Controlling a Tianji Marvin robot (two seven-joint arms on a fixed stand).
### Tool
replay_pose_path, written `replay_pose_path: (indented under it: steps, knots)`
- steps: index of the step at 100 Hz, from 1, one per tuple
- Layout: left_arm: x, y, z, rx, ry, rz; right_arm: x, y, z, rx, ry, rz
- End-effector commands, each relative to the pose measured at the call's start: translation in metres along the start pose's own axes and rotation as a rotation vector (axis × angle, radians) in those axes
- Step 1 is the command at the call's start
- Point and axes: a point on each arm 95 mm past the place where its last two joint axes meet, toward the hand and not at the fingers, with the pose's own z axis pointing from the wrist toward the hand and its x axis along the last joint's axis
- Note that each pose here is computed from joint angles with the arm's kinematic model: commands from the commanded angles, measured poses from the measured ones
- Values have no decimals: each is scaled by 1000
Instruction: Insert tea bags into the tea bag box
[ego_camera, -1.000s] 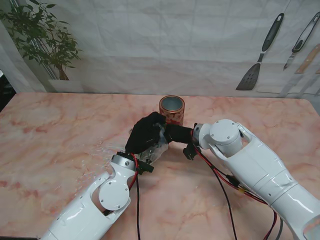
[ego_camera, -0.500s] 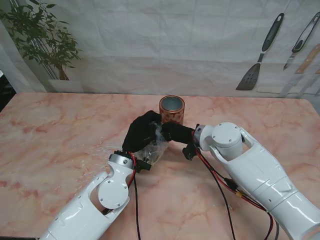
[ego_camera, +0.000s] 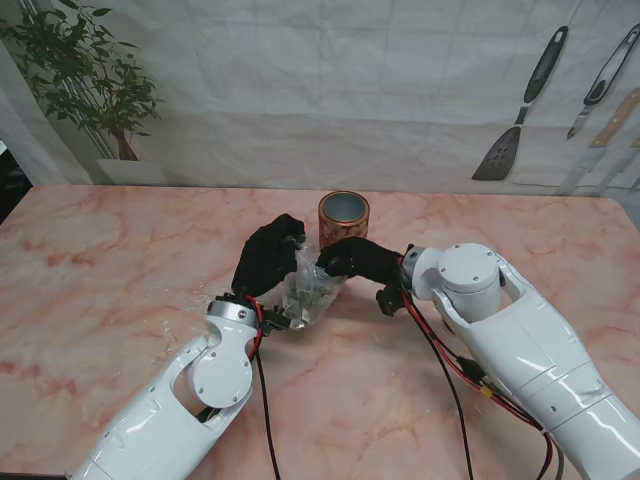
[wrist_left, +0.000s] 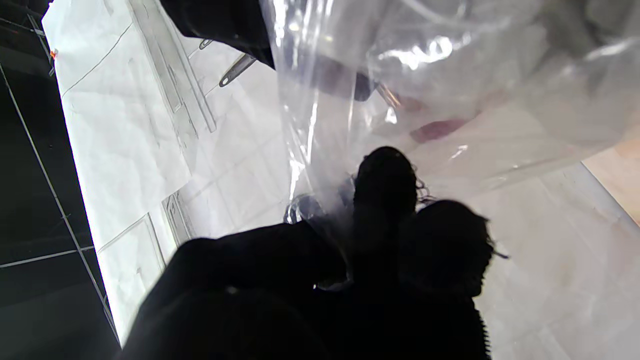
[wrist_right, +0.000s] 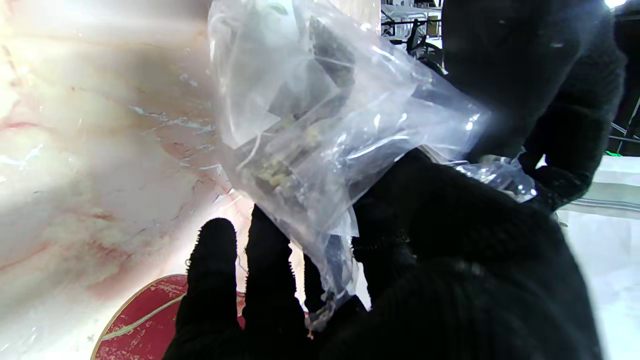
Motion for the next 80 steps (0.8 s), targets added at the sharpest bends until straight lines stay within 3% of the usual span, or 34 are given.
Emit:
replay_pose_path:
  steps: [1, 44, 80]
  knots:
    - [2, -2, 3, -14, 6, 1, -1, -3, -1, 4, 16, 10]
    - [3, 2, 1, -48, 12, 6, -1, 2, -6, -72, 106, 132]
    - [3, 5, 1, -69, 17, 23, 1, 4, -7, -101, 147, 160]
